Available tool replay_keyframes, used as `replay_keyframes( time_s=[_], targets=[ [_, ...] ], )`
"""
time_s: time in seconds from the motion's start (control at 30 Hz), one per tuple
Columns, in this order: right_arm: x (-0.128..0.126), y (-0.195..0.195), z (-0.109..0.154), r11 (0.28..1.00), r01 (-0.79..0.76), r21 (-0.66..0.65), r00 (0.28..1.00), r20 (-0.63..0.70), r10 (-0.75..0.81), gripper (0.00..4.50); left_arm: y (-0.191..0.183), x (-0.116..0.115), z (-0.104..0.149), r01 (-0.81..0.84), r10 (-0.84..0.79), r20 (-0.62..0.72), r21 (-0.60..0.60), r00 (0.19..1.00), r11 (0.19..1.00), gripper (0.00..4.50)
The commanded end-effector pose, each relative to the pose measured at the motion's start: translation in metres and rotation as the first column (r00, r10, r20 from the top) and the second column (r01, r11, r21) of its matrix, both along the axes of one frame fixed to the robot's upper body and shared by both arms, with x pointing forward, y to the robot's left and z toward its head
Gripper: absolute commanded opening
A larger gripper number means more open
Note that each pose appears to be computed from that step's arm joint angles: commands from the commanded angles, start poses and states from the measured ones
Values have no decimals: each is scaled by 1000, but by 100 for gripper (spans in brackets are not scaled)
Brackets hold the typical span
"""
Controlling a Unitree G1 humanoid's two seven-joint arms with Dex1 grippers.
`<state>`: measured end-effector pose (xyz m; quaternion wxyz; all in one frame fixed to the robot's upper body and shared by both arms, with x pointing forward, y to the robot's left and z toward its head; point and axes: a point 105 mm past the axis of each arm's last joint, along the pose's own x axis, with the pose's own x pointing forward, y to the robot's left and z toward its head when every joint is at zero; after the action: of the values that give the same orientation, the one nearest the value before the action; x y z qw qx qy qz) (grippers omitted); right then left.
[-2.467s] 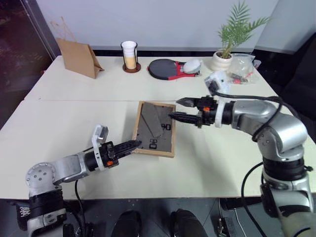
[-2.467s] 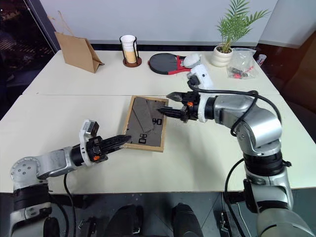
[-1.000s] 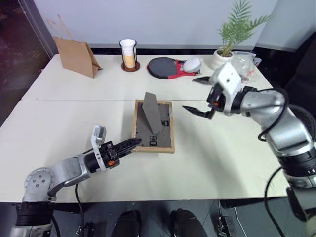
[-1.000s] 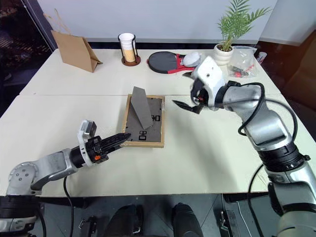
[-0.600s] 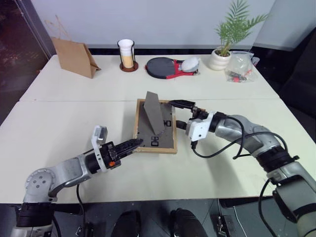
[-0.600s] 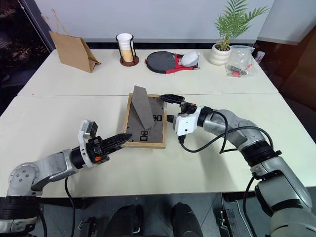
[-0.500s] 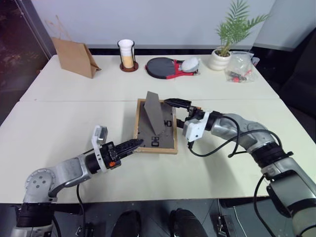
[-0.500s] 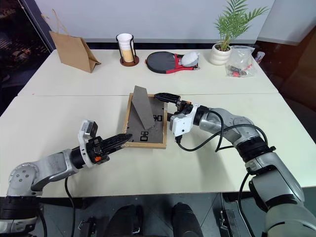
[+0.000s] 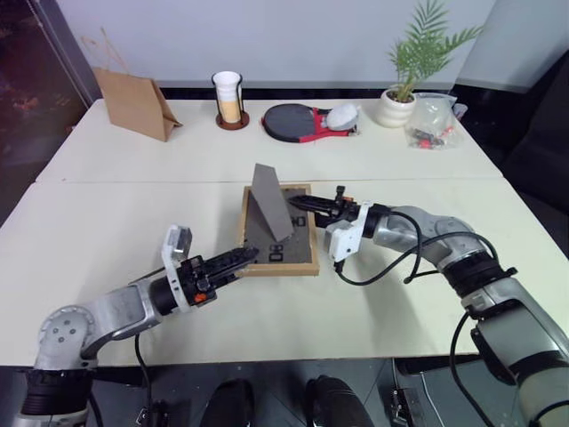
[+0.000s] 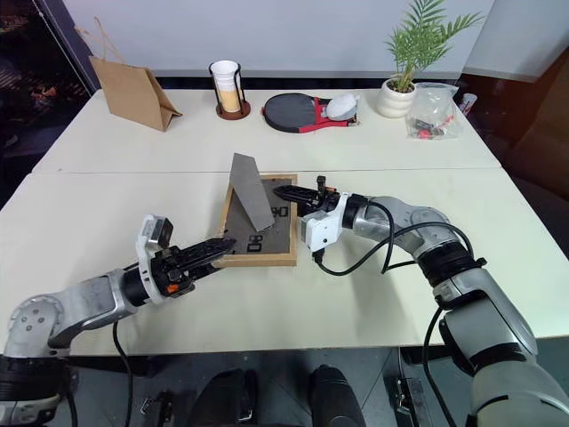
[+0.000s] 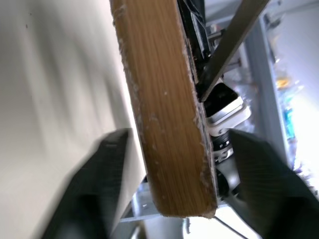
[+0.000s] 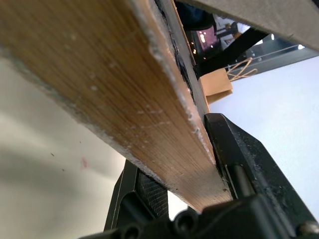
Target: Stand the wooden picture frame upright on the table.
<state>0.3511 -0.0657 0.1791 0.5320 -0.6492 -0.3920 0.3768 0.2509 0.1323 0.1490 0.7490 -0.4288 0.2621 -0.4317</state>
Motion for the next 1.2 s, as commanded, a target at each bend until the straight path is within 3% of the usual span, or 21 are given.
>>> replay_keyframes(
  time_s=[0.03,0.13,0.23,0.27,0.33,0.4,0.57,0.67,0.83,1.07,1.2],
  targets=[
    [-2,-3,33,995,-22,100,1000,-10,23,111,20,-6,26,6,-63,275,202,959,979,443],
    [-2,-4,41,983,6,186,980,-199,31,111,59,9,59,-132,-19,458,295,889,946,443],
    [-3,-2,48,962,59,268,855,-511,90,111,89,17,66,-231,-27,538,407,843,884,443],
    [-6,-1,48,960,63,273,778,-616,124,111,93,20,65,-246,-27,546,420,837,874,443],
    [-17,1,43,963,45,266,524,-827,204,111,97,23,55,-251,-57,547,472,835,845,443],
    [-22,0,39,965,34,259,319,-918,235,111,95,23,44,-232,-107,540,522,835,821,443],
    [-15,-6,15,986,47,160,-29,-986,162,111,89,17,27,-189,-186,533,572,825,798,443],
    [-9,-3,6,987,56,151,-150,-976,158,111,88,18,25,-198,-182,539,571,822,797,443],
    [2,3,-23,992,81,92,-267,-957,111,111,86,18,22,-201,-194,542,586,818,785,443],
    [8,2,-52,992,121,26,-337,-939,66,111,80,20,21,-206,-194,552,581,811,788,443],
    [9,-6,-51,991,133,26,-354,-932,72,300,76,21,20,-197,-198,553,573,809,795,450]
  ],
)
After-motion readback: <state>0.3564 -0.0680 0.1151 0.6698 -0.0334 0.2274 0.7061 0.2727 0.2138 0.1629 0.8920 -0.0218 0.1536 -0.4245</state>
